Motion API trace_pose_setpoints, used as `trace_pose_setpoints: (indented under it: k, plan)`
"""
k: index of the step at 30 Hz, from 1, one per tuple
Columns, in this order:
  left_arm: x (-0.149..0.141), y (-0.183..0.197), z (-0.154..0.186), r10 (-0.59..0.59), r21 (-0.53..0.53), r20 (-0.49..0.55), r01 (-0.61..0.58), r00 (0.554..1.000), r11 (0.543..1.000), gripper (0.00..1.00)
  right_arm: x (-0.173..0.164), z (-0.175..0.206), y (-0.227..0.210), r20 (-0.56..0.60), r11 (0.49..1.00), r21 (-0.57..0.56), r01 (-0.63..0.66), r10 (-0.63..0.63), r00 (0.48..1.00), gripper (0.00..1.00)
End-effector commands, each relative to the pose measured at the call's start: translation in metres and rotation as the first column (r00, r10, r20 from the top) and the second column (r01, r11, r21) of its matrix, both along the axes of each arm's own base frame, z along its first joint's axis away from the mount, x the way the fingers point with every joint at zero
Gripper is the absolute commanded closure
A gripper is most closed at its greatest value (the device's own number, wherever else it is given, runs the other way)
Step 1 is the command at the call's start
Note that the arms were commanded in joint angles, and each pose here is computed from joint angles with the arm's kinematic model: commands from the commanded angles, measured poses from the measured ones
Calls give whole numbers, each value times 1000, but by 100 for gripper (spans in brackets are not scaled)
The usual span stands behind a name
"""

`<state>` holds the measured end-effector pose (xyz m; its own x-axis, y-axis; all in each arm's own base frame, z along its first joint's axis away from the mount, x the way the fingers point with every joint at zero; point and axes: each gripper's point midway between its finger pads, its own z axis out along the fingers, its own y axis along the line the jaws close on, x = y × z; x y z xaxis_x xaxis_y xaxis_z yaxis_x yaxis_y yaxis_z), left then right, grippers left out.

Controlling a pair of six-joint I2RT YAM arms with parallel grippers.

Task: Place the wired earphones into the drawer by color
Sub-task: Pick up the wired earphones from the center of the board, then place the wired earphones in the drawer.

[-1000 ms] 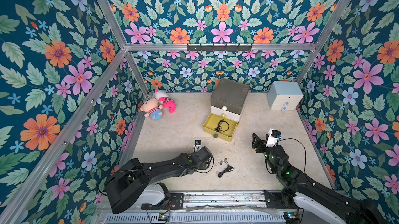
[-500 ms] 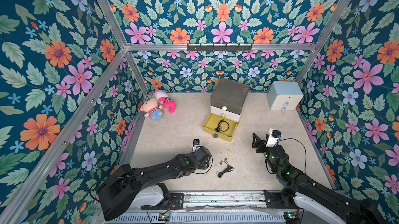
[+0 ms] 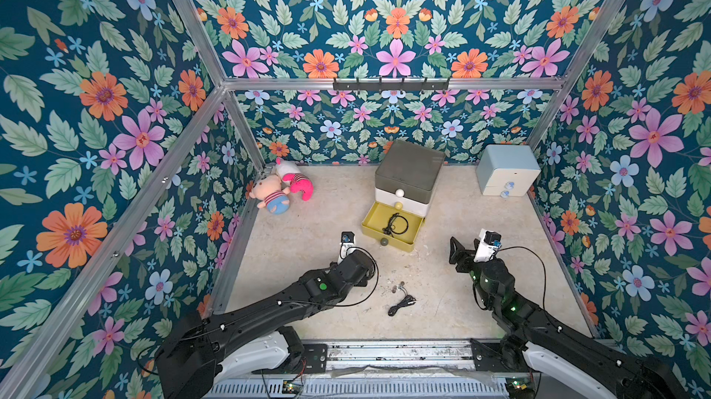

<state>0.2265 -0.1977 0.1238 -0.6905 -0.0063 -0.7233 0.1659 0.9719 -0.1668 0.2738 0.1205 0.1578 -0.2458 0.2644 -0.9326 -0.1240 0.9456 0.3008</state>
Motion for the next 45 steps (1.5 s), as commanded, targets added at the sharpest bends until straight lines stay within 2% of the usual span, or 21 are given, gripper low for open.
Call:
trace_pose_setpoints:
  k: [1,6,14,20,25,45]
  plan:
    - [16,2,24,33,9,110,-34,993,999,100,1,6,0,25,1000,4,4,-4,1000,15]
    - [34,-8,51,58,-49,202,-49,978,998,100,1,6,0,26,1000,7,3,-4,1000,15]
    - [67,-37,66,65,-161,255,-24,965,987,100,0,7,0,29,1000,12,1,-2,1000,15]
    - [95,-60,62,31,-236,252,30,967,971,100,-1,9,-1,36,1000,18,3,-3,999,15]
    - [115,-73,56,2,-238,249,59,969,969,100,-1,10,-3,39,1000,17,6,-7,999,15]
    - [166,-67,21,-10,-261,213,67,977,963,100,0,8,-3,35,1000,12,11,-11,999,15]
